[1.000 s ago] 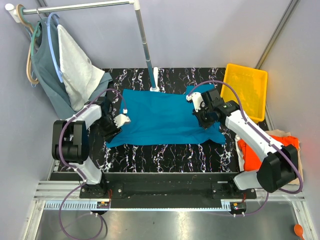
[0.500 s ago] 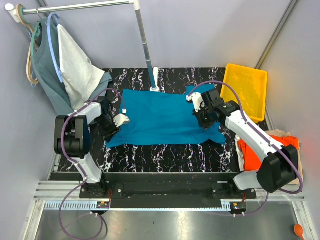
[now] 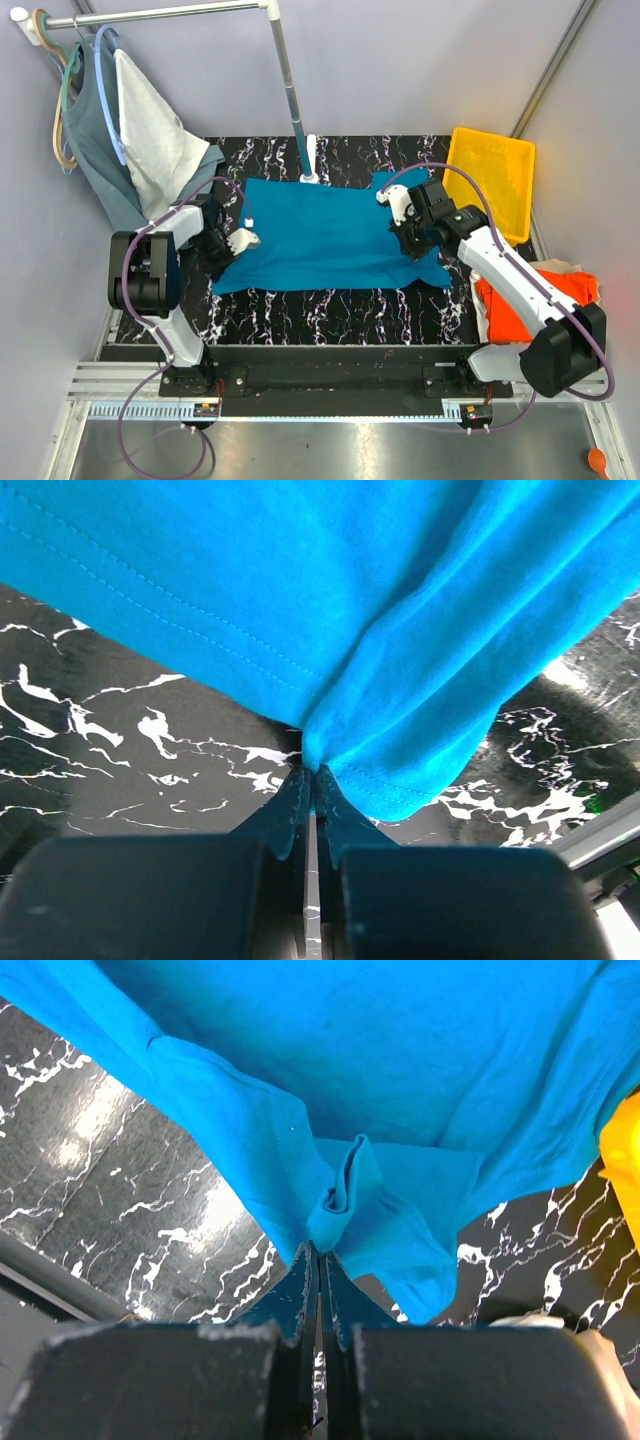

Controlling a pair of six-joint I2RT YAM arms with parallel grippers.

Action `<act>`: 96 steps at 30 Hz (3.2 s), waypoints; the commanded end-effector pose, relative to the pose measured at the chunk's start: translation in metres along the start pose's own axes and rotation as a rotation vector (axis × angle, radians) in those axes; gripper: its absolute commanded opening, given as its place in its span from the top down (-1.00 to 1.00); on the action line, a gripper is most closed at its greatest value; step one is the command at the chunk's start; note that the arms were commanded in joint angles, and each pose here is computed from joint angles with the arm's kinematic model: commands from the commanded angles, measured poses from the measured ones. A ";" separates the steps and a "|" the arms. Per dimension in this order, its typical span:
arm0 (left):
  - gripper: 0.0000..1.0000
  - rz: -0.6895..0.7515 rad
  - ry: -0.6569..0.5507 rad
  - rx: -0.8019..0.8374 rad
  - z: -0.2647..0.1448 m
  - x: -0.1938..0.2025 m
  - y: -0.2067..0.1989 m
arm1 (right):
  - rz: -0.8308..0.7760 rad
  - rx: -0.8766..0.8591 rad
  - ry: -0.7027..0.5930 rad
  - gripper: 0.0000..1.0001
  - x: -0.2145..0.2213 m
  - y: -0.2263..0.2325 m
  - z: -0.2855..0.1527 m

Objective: Fold and stack the t-shirts
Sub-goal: Flatten the tshirt out

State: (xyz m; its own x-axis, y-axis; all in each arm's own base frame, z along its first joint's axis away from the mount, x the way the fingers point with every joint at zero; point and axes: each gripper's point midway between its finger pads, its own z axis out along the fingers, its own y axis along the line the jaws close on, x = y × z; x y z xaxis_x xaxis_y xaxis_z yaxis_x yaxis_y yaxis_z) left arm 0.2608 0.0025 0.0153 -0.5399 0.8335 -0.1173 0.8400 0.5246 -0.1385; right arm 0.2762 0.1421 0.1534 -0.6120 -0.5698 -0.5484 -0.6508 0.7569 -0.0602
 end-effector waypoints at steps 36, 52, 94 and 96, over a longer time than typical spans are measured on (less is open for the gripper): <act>1.00 -0.061 -0.084 -0.190 -0.084 -0.003 -0.016 | -0.107 -0.185 -0.051 1.00 0.061 0.057 -0.109; 1.00 -0.081 -0.024 -0.178 -0.072 0.004 -0.014 | -0.123 -0.177 -0.039 1.00 0.087 0.061 -0.115; 1.00 0.057 -0.039 -0.276 -0.079 -0.101 0.093 | -0.311 0.428 0.106 1.00 0.011 -0.076 -0.084; 1.00 0.061 -0.040 -0.279 -0.080 -0.103 0.092 | -0.301 0.407 0.098 1.00 0.013 -0.071 -0.088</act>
State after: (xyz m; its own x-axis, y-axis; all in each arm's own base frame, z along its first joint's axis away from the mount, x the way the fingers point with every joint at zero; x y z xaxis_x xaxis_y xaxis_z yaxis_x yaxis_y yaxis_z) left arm 0.3824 -0.0275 0.0818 -0.5056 0.8467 -0.1659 0.8498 0.5219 0.0742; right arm 0.2770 0.0616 0.2010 -0.4862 -0.7950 -0.3627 -0.6310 0.6066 -0.4836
